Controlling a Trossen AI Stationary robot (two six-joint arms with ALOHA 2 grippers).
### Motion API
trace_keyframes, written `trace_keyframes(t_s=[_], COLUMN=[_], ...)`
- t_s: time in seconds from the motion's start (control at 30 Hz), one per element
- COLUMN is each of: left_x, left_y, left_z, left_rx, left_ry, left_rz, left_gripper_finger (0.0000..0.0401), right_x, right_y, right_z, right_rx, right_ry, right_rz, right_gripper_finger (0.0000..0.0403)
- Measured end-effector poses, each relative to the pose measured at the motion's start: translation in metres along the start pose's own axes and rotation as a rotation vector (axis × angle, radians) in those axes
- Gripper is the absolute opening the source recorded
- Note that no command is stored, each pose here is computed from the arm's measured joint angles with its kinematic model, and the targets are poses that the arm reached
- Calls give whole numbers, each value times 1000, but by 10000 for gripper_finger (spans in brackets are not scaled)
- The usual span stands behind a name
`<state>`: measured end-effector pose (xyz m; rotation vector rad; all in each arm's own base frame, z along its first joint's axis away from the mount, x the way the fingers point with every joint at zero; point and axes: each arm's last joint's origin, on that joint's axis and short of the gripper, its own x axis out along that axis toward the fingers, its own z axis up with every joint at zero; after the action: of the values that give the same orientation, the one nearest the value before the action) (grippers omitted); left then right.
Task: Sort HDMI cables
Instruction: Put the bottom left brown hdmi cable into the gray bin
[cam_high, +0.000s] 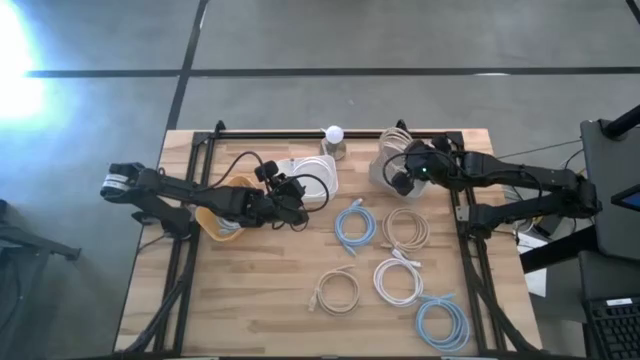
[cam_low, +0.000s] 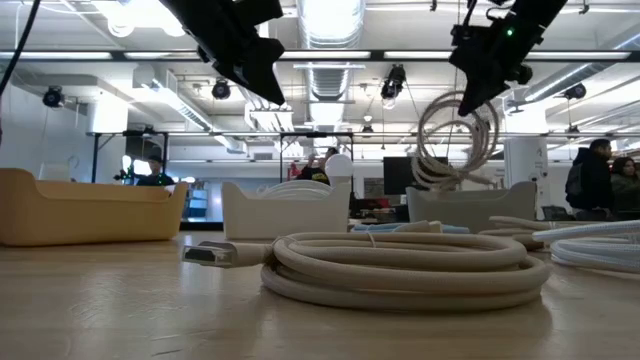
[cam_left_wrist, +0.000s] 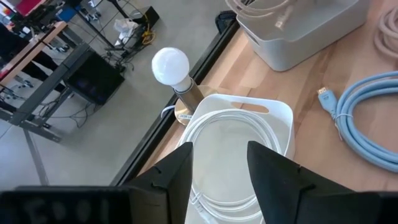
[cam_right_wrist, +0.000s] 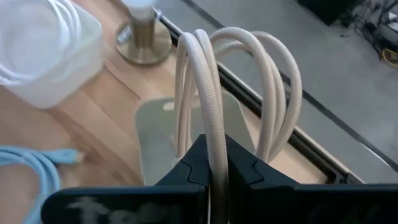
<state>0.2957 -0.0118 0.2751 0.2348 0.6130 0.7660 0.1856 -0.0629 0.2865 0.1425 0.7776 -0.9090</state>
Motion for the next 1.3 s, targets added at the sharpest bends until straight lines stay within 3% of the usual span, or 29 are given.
trace_keyframes(t_s=[0.3, 0.5, 0.9, 1.3], left_x=[0, 0, 0, 0], left_y=[0, 0, 0, 0], left_z=[0, 0, 0, 0], left_rx=[-2, -2, -3, -18], left_ry=[0, 0, 0, 0], left_rz=[0, 0, 0, 0], left_gripper_finger=[163, 163, 163, 163], right_x=[33, 46, 60, 58], right_y=[5, 4, -4, -5], right_z=[-26, -40, -60, -53], right_rx=[-8, -10, 13, -6], right_ry=[53, 41, 106, 96], right_rz=[-41, -130, -178, -177], right_gripper_finger=[13, 18, 74, 139])
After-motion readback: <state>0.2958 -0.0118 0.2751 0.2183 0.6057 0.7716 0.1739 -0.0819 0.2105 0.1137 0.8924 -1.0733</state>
